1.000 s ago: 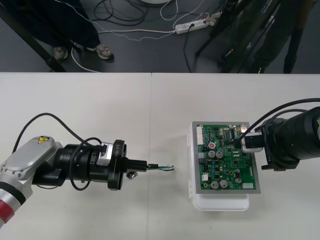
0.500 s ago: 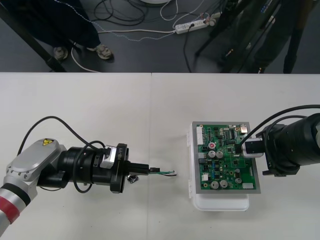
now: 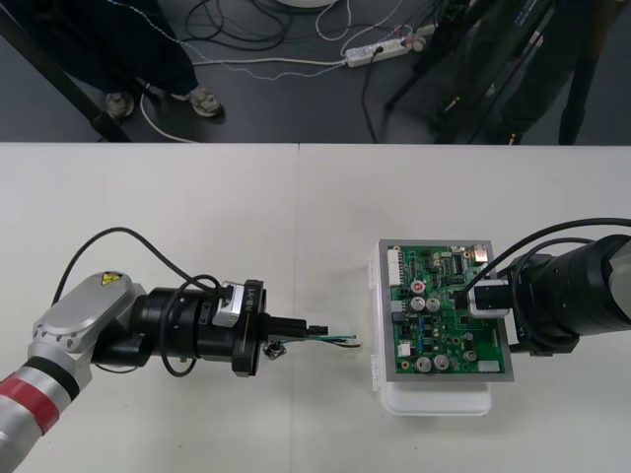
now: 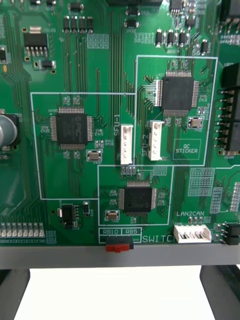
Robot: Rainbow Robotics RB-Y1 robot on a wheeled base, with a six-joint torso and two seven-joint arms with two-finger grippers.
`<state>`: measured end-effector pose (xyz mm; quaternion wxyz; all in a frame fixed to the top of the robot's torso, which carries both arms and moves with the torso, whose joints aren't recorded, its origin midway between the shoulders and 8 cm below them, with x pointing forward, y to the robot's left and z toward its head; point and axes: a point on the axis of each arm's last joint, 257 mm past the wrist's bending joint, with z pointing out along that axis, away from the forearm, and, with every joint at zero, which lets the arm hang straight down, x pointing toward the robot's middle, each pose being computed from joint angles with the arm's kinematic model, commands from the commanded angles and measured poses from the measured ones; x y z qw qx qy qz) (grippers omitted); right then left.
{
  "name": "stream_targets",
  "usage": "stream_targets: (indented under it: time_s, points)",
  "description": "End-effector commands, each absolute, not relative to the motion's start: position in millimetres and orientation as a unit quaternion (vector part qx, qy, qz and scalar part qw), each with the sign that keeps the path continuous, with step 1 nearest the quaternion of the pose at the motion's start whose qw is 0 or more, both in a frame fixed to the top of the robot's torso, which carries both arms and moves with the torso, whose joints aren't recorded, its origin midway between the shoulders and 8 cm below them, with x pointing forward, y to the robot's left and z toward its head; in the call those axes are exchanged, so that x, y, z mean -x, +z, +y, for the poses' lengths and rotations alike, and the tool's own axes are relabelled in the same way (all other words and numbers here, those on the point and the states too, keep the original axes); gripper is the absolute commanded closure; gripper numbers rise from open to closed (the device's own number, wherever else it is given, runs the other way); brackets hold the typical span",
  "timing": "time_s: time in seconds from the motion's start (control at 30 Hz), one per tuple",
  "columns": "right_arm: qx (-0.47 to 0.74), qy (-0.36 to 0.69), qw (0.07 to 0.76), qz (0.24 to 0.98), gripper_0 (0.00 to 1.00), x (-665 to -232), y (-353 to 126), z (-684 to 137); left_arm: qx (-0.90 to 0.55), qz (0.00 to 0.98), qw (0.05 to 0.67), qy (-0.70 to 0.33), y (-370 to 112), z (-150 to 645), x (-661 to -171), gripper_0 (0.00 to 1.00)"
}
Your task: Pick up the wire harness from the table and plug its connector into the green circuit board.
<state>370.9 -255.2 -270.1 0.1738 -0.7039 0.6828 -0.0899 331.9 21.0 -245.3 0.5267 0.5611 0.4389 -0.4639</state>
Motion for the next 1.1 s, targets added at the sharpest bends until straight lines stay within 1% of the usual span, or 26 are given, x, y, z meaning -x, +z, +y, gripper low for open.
stream_targets:
  time_s: [0.03,0.37,0.77,1.1]
  points:
    - [0.715,-0.090,0.175,0.671,0.00,-365,-272,-246,-0.579,0.403,0.525,-0.475,-233,-2,-323,1.00]
    - [0.721,-0.115,0.164,0.663,0.00,-370,-275,-253,-0.575,0.412,0.530,-0.467,-235,-17,-331,1.00]
    - [0.727,-0.109,0.165,0.658,0.00,-366,-281,-243,-0.569,0.424,0.538,-0.455,-236,-31,-341,1.00]
    - [0.725,-0.106,0.168,0.659,0.00,-366,-280,-240,-0.559,0.423,0.550,-0.455,-227,-46,-348,1.00]
